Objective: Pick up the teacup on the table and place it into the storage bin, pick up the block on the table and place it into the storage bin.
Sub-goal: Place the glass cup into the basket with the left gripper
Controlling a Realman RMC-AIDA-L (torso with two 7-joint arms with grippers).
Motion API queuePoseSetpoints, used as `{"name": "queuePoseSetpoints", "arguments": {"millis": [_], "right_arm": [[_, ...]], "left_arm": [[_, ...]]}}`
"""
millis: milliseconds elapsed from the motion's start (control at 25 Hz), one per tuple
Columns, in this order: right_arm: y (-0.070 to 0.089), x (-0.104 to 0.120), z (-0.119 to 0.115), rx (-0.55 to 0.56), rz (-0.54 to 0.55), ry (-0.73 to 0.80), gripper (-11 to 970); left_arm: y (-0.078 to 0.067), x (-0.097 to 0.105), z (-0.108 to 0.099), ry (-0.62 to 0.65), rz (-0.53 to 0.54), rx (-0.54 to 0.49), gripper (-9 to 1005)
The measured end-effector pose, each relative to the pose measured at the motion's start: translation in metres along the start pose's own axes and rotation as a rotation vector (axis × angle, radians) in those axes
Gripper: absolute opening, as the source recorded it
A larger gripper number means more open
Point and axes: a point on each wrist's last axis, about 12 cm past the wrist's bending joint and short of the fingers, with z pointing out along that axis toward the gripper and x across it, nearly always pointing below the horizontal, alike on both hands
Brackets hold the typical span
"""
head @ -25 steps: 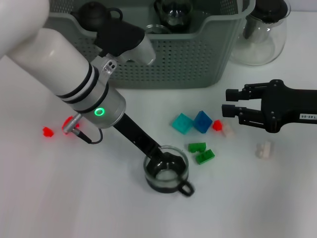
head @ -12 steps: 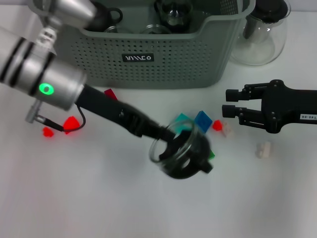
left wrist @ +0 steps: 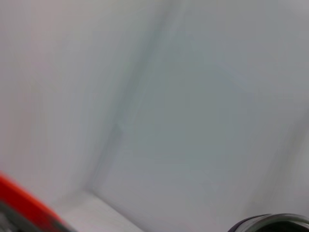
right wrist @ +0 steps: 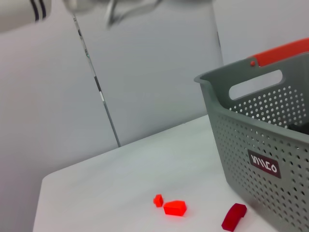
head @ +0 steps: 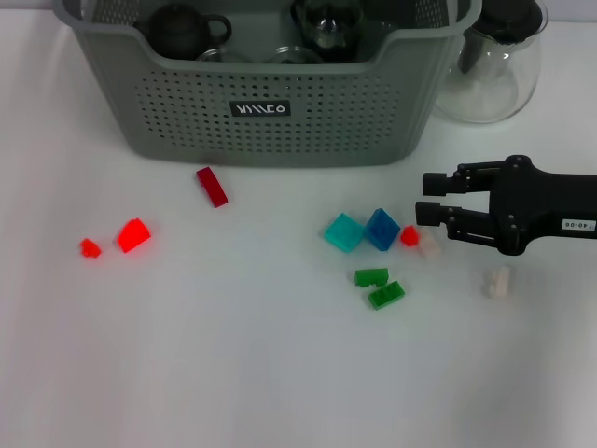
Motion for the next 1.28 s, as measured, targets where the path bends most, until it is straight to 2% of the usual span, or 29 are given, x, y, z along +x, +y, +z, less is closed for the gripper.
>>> {"name": "queuePoseSetpoints", "arguments": {"millis": [80, 120, 160, 200, 240, 280, 360, 520, 600, 840, 1000, 1280], "right_arm": [[0.001, 0.001, 0.000, 0.000, 0.002, -0.003, 424], [0.001, 0.001, 0.000, -0.002, 0.003, -0.004, 424], [0.001, 0.001, 0.000, -0.003, 0.004, -0.005, 424], [0.001, 0.001, 0.000, -0.004, 0.005, -0.006, 424], [0.002, 0.001, 0.001, -0.005, 0.006, -0.006, 424], [0.002, 0.002, 0.001, -0.006, 0.006, -0.007, 424], [0.002, 0.002, 0.002, -0.007, 0.006, -0.010, 424], [0.002, 0.002, 0.001, -0.004, 0.006, -0.013, 425], [0.002, 0.002, 0.002, -0.003, 0.005, -0.013, 425], [0.002, 0.002, 0.002, 0.001, 0.006, -0.013, 425], [0.002, 0.003, 0.002, 0.002, 0.007, -0.013, 425], [0.002, 0.004, 0.001, 0.003, 0.008, -0.013, 424]], "left_arm": [[0.007, -0.019, 0.007, 0.000, 0.032, -0.094, 46], [0.013, -0.031, 0.016, 0.025, 0.056, -0.182, 46], [0.018, -0.036, 0.022, 0.048, 0.072, -0.257, 47], [0.018, -0.036, 0.022, 0.048, 0.072, -0.257, 47], [0.023, -0.039, 0.029, 0.082, 0.095, -0.331, 47], [0.035, -0.037, 0.047, 0.178, 0.162, -0.512, 47], [0.038, -0.032, 0.054, 0.223, 0.191, -0.569, 48], [0.044, -0.016, 0.081, 0.380, 0.318, -0.758, 49], [0.043, -0.008, 0.093, 0.448, 0.366, -0.791, 50], [0.042, 0.019, 0.127, 0.588, 0.432, -0.778, 51], [0.049, 0.028, 0.134, 0.624, 0.431, -0.781, 52], [0.056, 0.034, 0.131, 0.625, 0.427, -0.797, 54]]}}
